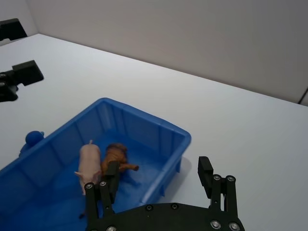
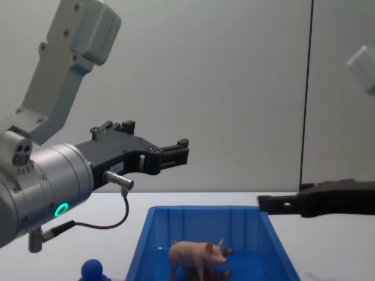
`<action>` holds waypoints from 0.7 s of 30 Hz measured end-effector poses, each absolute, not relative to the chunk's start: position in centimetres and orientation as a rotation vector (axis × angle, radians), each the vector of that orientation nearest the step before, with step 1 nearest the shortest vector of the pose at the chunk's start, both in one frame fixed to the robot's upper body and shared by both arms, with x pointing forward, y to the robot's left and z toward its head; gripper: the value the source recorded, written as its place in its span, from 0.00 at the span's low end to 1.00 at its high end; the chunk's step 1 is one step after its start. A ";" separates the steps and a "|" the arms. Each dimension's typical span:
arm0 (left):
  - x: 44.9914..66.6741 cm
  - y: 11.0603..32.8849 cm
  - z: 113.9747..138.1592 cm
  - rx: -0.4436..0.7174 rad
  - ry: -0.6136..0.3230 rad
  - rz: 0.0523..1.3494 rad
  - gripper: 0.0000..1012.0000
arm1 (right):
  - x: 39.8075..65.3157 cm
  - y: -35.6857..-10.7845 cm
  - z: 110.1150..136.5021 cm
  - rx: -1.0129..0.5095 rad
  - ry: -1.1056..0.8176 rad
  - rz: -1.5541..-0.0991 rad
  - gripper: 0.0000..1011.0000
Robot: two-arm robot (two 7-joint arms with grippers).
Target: Pick up the two dolls from the table and place them into the box.
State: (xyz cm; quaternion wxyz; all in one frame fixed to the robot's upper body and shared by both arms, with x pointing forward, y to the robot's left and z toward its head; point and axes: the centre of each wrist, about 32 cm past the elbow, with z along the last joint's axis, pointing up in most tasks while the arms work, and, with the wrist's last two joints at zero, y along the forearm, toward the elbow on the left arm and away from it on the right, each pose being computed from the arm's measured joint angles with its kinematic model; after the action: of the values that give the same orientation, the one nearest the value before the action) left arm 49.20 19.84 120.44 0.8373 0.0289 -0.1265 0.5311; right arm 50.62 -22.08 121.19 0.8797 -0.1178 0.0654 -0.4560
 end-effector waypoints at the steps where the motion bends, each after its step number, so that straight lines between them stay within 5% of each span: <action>1: 49.2 19.8 120.4 0.061 -0.268 1.124 0.99 | 50.5 -22.3 121.2 -0.246 0.134 -0.955 0.99; 21: 49.0 20.2 120.4 0.077 -0.278 1.132 0.99 | 47.8 -26.6 120.7 -0.240 0.088 -1.036 0.99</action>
State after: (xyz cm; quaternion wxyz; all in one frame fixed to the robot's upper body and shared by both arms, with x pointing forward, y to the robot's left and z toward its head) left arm 48.99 20.24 120.41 0.8342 0.0364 -0.1311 0.5344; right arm 47.80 -26.56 120.67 0.8611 -0.1146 0.0421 -0.4936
